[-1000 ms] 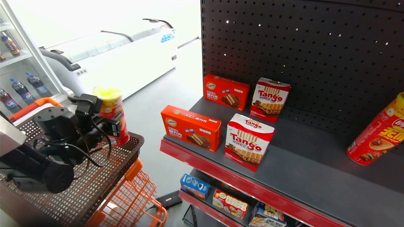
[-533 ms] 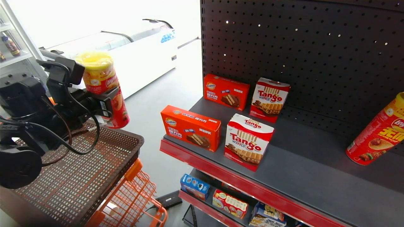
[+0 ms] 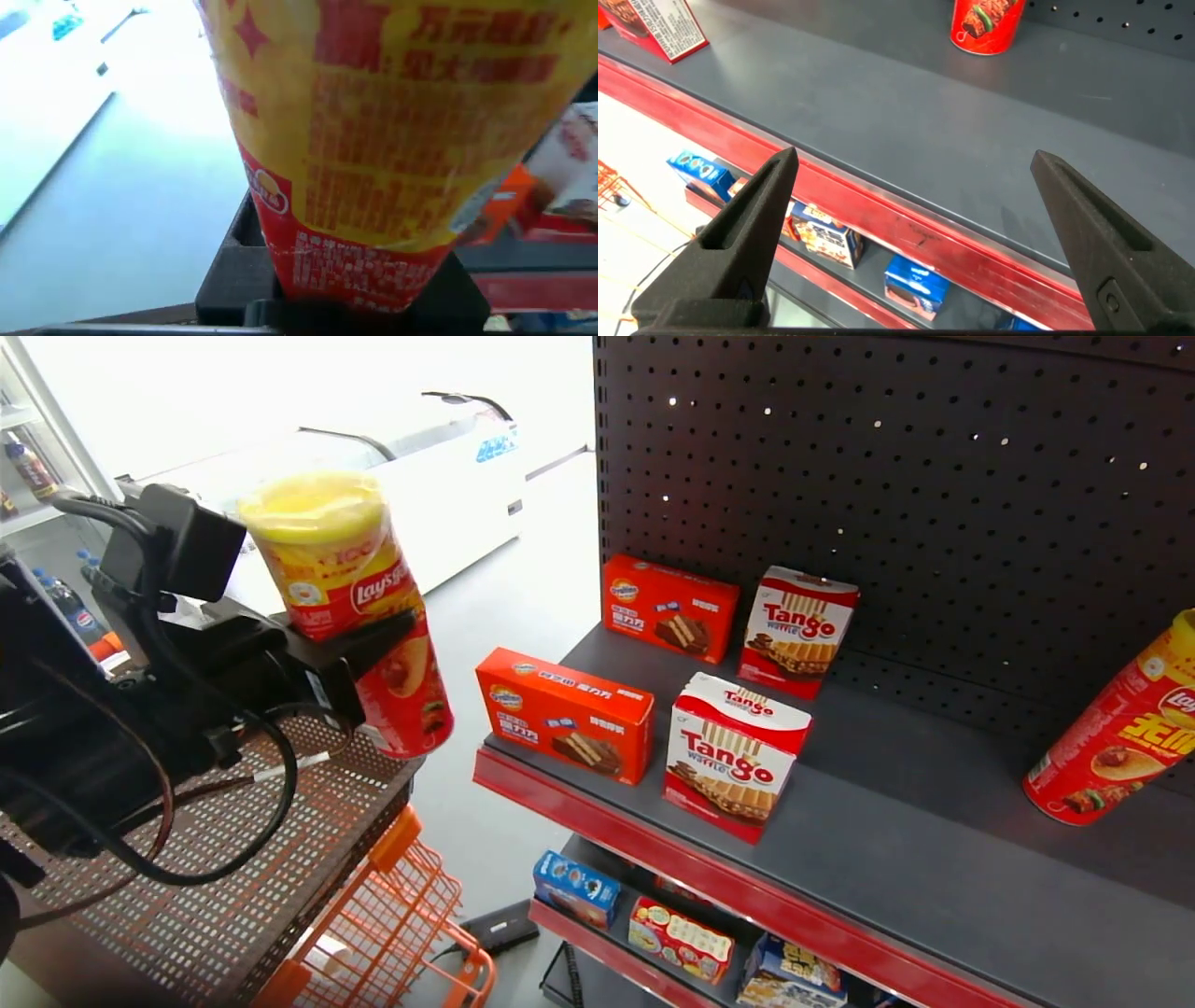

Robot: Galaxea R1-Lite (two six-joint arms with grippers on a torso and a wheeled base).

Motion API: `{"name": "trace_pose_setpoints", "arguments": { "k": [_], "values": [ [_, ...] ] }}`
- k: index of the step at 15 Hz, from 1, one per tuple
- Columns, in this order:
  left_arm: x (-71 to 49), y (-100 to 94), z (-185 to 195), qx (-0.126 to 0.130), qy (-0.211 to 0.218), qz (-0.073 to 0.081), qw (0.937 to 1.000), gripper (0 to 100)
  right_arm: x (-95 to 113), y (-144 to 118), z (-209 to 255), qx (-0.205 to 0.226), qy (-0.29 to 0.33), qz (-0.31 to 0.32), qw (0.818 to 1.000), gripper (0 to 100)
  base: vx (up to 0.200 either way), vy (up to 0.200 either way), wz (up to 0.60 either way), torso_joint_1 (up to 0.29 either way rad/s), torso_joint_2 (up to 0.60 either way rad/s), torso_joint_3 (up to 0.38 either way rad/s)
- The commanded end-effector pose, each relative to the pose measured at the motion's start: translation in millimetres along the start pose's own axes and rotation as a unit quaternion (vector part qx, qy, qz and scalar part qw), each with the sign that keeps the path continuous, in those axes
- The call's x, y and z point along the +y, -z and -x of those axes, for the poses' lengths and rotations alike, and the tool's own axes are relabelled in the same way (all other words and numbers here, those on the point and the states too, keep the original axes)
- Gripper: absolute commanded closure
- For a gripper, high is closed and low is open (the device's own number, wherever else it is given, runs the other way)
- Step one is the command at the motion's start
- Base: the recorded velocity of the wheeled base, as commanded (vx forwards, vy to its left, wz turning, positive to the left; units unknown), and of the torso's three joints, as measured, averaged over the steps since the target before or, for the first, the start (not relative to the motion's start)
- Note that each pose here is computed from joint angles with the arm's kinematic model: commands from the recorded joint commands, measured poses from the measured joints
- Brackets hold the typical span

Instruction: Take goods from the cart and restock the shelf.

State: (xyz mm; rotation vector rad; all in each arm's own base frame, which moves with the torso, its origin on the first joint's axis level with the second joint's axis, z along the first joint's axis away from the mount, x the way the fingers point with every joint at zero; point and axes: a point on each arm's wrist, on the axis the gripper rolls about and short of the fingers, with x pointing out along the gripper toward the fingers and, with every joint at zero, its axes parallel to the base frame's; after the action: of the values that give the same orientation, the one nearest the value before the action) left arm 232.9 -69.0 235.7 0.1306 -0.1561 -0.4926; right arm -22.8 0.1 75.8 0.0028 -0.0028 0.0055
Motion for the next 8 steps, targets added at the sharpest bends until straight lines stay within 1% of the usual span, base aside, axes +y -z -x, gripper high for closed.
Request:
{"name": "trace_pose_setpoints", "arguments": {
  "k": [1, 2, 3, 5, 6, 7, 8],
  "values": [
    [-28.9, -14.0, 11, -0.018, 0.058, 0.012, 0.9981, 100, 0, 0, 0, 0.0, 0.0, 0.0, 1.0, 0, 0.0, 0.0, 0.0, 0.0, 0.0, 0.0],
    [-30.2, -14.9, 12, -0.018, 0.061, 0.012, 0.9979, 100, 0, 0, 0, 0.0, 0.0, 0.0, 1.0, 0, 0.0, 0.0, 0.0, 0.0, 0.0, 0.0],
    [-43.4, -18.0, 16, -0.002, 0.095, 0.027, 0.9951, 100, 0, 0, 0, 0.0, 0.0, 0.0, 1.0, 0, 0.0, 0.0, 0.0, 0.0, 0.0, 0.0],
    [-54.1, -18.2, 27, 0.025, 0.123, 0.041, 0.9912, 100, 0, 0, 0, 0.0, 0.0, 0.0, 1.0, 0, 0.0, 0.0, 0.0, 0.0, 0.0, 0.0],
    [-57.2, -14.8, 31, 0.04, 0.131, 0.043, 0.9896, 100, 0, 0, 0, 0.0, 0.0, 0.0, 1.0, 0, 0.0, 0.0, 0.0, 0.0, 0.0, 0.0],
    [-59.1, -12.0, 32, 0.044, 0.136, 0.044, 0.9887, 100, 0, 0, 0, 0.0, 0.0, 0.0, 1.0, 0, 0.0, 0.0, 0.0, 0.0, 0.0, 0.0],
    [-65.5, -9.2, 34, 0.048, 0.157, 0.046, 0.9853, 100, 0, 0, 0, 0.0, 0.0, 0.0, 1.0, 0, 0.0, 0.0, 0.0, 0.0, 0.0, 0.0]
  ]
}}
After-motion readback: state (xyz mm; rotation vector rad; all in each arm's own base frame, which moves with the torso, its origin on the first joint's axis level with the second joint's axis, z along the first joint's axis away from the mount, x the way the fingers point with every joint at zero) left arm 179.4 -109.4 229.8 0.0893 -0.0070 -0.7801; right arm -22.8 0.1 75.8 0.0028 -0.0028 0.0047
